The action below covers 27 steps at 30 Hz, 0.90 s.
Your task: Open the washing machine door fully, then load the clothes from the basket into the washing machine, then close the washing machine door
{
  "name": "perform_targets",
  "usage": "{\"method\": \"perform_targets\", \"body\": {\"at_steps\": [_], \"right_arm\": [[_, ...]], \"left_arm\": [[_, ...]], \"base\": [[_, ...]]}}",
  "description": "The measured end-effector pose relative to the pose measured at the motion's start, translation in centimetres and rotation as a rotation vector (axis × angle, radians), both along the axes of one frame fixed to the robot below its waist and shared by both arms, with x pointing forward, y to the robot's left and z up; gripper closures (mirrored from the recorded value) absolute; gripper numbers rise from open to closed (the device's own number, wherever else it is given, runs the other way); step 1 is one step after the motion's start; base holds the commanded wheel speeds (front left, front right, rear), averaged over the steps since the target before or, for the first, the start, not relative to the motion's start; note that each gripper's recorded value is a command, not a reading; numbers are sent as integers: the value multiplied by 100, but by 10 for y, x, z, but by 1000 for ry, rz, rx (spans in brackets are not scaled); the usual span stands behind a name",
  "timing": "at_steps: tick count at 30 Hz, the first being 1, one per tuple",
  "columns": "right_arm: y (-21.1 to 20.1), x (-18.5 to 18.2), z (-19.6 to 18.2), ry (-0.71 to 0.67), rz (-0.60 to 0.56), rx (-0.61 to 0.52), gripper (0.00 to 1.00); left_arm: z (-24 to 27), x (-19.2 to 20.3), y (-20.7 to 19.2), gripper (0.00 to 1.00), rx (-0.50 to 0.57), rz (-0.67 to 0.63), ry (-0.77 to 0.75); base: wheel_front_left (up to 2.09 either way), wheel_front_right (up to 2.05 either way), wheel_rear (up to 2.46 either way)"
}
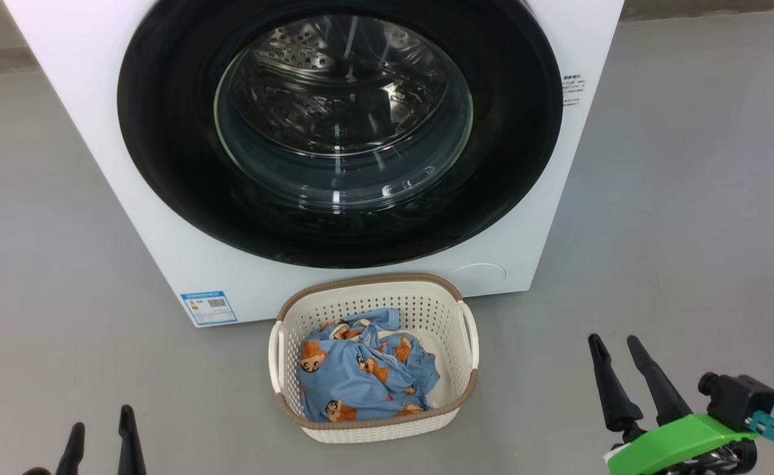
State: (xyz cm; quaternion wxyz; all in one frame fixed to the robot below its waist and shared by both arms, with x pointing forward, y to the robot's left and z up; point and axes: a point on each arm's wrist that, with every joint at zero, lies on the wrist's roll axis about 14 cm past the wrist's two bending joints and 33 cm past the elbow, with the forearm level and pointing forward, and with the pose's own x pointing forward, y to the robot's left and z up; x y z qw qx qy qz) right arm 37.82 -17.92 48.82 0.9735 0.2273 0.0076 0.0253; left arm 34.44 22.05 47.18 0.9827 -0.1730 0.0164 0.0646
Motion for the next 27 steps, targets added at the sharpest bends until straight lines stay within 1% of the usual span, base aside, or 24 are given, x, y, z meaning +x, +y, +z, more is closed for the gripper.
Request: {"method": "perform_targets", "body": {"at_steps": [11, 20, 23, 27], "right_arm": [[5, 2, 4, -33, 26, -131, 0], [7, 3, 6, -57, 45, -219, 0], [6, 3, 8, -68, 46, -257, 0], [2, 2, 7, -65, 38, -266, 0]], "left_arm": [[-5, -6, 4, 0, 149, 5, 27], [2, -7, 7, 0, 267, -2, 7], [1, -11, 8, 0, 296, -1, 16], [2, -11, 7, 0, 300, 0, 13]], "base": [[0, 0, 0], [0, 0, 0], [0, 0, 0], [0, 0, 0]]}}
